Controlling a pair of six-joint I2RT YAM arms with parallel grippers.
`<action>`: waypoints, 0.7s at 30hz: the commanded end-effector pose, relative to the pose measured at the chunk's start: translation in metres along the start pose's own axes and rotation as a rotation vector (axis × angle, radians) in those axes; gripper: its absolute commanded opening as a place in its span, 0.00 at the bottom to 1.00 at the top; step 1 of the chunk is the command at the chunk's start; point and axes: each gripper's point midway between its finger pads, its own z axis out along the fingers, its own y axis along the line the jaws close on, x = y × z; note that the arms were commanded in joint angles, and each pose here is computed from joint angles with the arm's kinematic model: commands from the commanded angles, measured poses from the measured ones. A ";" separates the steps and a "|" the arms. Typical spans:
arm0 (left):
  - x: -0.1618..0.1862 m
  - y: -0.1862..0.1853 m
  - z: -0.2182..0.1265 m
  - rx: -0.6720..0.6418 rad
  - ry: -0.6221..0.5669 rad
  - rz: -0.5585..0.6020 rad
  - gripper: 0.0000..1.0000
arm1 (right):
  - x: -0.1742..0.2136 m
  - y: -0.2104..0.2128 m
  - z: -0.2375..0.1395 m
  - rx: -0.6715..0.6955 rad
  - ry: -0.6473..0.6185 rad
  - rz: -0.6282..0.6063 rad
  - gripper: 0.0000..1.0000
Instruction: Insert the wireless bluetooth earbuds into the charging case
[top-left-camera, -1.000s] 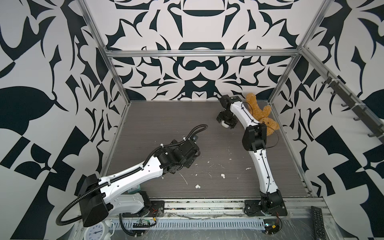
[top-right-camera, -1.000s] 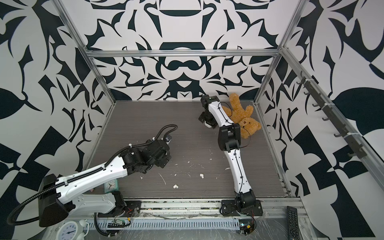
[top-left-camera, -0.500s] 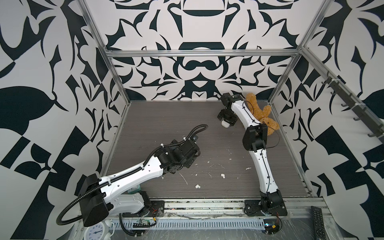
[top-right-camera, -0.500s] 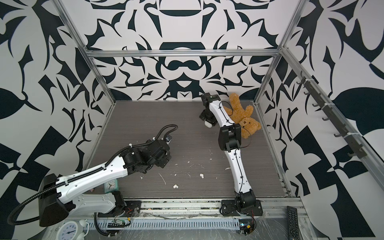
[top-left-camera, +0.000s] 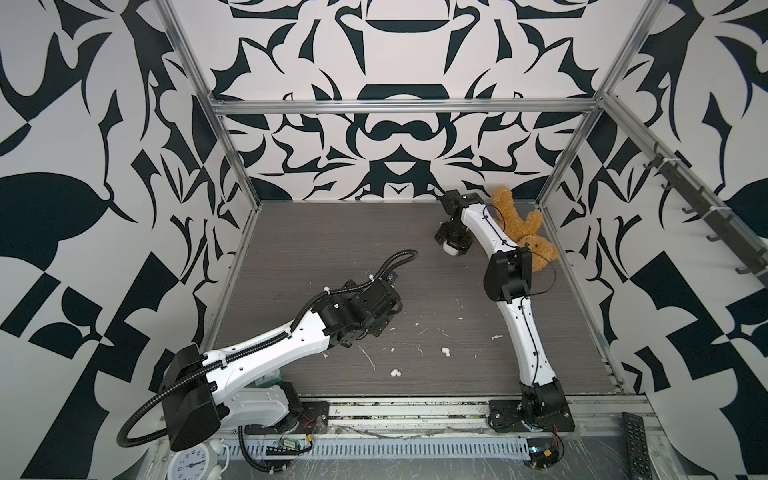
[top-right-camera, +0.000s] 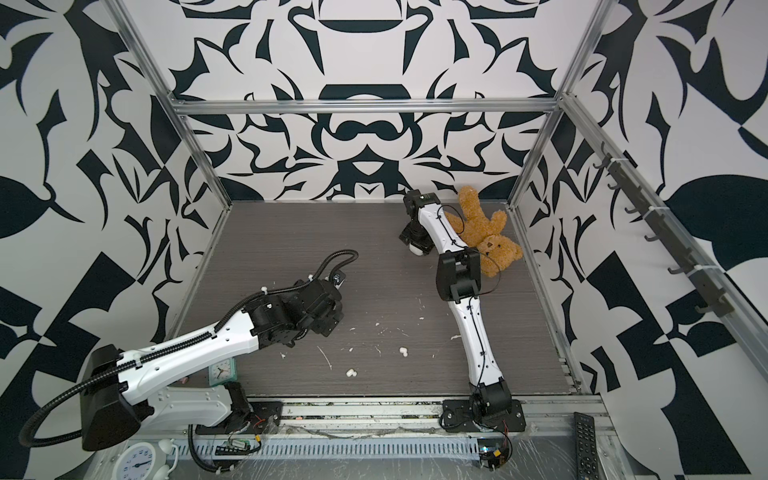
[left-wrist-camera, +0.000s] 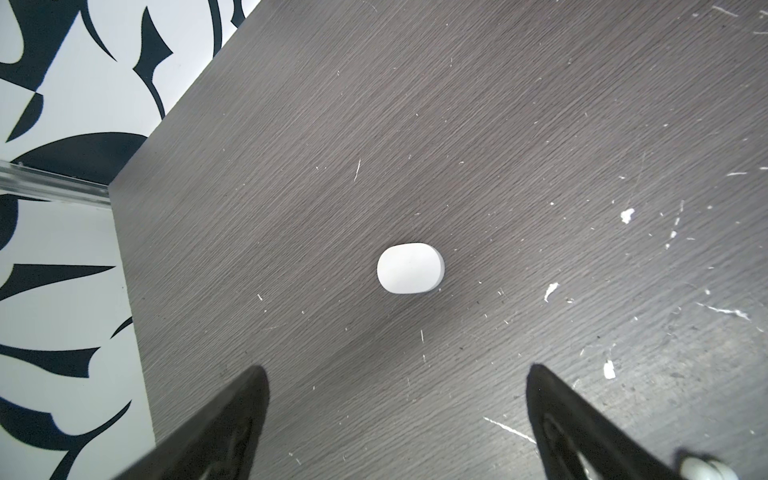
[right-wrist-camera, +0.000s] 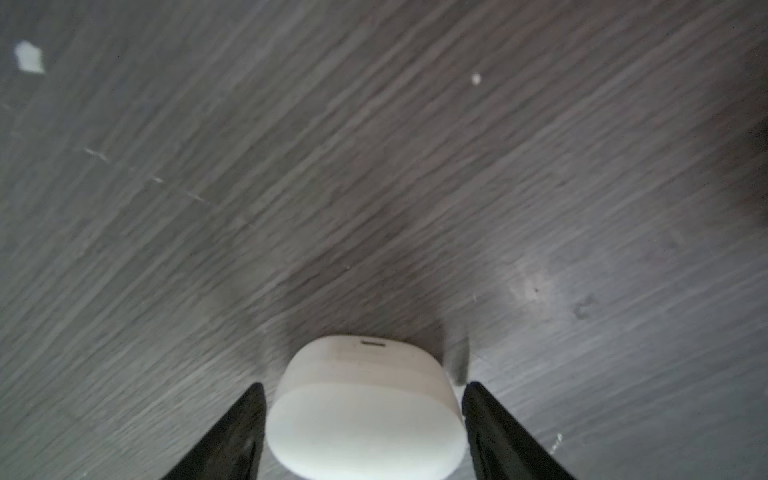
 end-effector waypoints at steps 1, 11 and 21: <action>0.006 -0.002 0.004 0.003 0.025 0.015 0.99 | -0.009 0.004 -0.017 -0.029 -0.034 -0.009 0.75; 0.007 -0.004 0.006 0.002 0.032 0.021 0.99 | -0.013 0.005 -0.021 -0.037 -0.056 -0.032 0.67; 0.007 -0.004 0.007 0.000 0.034 0.024 0.99 | -0.011 0.007 -0.029 -0.056 -0.048 -0.043 0.46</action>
